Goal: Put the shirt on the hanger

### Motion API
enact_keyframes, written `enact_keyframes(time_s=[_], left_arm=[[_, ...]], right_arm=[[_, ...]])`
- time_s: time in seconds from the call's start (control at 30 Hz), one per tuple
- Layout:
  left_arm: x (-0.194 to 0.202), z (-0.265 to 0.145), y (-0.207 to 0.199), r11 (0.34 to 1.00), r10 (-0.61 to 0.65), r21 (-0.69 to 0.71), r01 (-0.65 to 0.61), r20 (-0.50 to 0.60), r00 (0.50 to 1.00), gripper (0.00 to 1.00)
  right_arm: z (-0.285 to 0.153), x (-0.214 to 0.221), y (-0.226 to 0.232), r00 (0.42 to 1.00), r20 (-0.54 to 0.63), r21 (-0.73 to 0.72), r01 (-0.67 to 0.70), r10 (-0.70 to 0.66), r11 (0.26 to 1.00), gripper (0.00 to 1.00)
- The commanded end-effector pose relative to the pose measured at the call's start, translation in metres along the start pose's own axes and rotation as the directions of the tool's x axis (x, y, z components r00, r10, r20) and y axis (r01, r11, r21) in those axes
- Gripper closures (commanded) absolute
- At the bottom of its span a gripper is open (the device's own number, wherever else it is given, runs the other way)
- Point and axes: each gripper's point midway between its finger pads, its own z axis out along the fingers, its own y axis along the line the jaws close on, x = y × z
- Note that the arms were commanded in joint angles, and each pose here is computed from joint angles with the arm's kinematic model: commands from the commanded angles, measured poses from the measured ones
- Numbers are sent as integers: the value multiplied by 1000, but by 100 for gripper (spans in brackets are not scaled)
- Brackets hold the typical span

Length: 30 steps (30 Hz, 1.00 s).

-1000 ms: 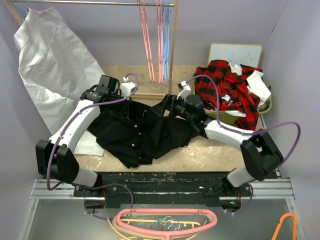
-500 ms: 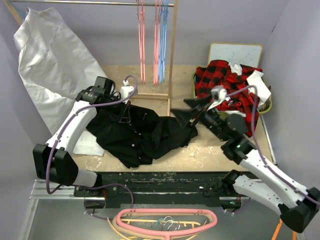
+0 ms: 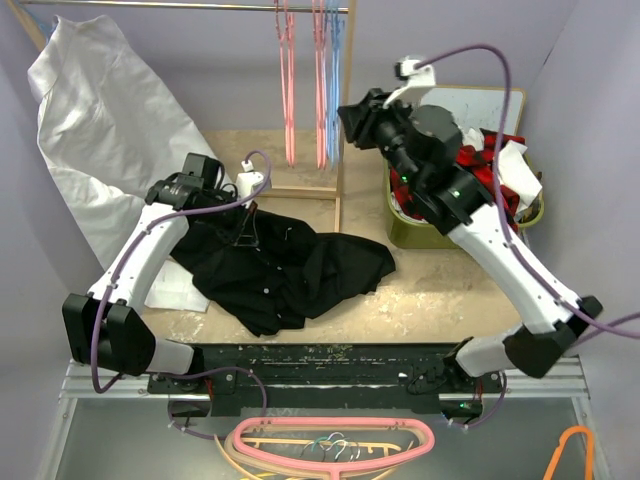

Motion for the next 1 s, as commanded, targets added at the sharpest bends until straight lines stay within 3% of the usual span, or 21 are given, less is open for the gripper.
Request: enact_keyframes(time_s=[0.0,0.6,0.97], left_arm=[[-9,-10,-3,999,41,-9,-40,59,997,100],[-4,-11,1,999,41,-34,-39,69,997,99],[-2,-10,3,999,38,-36,-36,61,997,99]], right_arm=[[11,-3,-12,997,-27,71,76,-74,995,66],[37,27,-25,992,-70,122,117,-109,986,77],[44,29,-42,978,-99,210,201,-184,957,66]])
